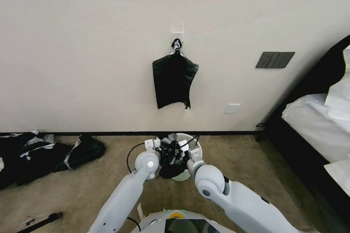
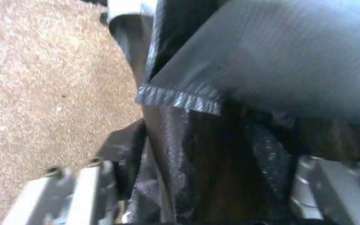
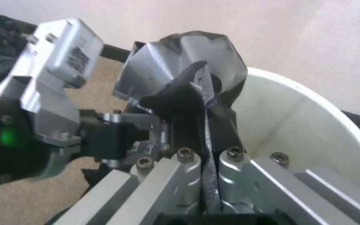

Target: Place a trash bag onto the trash bin.

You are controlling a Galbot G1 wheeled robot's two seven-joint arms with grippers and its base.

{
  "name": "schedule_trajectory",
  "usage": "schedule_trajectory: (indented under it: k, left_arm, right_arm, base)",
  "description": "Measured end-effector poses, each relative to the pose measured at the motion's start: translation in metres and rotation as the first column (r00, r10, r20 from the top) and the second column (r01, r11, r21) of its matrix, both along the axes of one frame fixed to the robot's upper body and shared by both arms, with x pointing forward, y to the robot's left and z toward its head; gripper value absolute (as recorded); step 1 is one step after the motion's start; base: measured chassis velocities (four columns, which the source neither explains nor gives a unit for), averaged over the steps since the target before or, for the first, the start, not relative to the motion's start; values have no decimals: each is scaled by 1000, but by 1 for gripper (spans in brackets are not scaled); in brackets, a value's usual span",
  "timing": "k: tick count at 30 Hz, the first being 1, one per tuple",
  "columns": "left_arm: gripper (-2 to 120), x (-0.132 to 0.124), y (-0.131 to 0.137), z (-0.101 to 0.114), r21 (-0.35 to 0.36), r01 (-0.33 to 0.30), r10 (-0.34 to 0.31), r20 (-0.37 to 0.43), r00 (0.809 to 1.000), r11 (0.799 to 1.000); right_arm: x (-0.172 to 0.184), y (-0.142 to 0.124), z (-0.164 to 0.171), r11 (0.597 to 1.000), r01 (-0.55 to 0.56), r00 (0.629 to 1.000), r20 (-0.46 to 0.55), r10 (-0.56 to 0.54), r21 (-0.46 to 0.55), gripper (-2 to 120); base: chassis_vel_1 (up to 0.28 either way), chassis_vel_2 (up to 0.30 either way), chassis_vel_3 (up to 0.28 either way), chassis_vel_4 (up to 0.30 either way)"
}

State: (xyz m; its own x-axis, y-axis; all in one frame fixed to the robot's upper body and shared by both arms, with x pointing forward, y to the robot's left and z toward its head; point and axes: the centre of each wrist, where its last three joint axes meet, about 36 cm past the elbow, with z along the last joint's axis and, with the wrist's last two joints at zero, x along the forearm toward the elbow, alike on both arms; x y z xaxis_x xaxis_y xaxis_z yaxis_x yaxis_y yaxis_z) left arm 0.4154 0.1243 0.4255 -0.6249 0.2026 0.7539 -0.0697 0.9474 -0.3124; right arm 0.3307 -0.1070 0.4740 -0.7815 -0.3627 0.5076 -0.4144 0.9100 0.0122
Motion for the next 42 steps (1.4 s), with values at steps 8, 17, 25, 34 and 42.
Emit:
schedule_trajectory:
  k: [8, 17, 25, 34, 42]
  left_arm:
    - [27, 8, -10, -10, 16, -13, 13, -39, 999, 1000]
    - [1, 3, -7, -16, 23, -59, 59, -32, 998, 998]
    - [1, -11, 3, -18, -1, -83, 83, 2, 997, 997]
    - [1, -31, 32, 2, -2, -89, 88, 92, 992, 996]
    - [1, -52, 59, 25, -3, -92, 91, 141, 986, 996]
  right_arm:
    - [-3, -3, 2, 1000, 4, 1000, 5, -4, 6, 0]
    - [-6, -6, 1, 1000, 11, 1000, 10, -11, 11, 0]
    - [-8, -7, 3, 1000, 14, 1000, 19, -14, 23, 0]
    - [-4, -22, 18, 996, 61, 995, 74, -65, 58, 0]
    - [1, -63, 28, 986, 162, 982, 96, -165, 47, 0]
  base:
    - [0, 0, 0, 0]
    - [0, 0, 0, 0]
    - [0, 0, 0, 0]
    - [0, 0, 0, 0]
    - [0, 0, 0, 0]
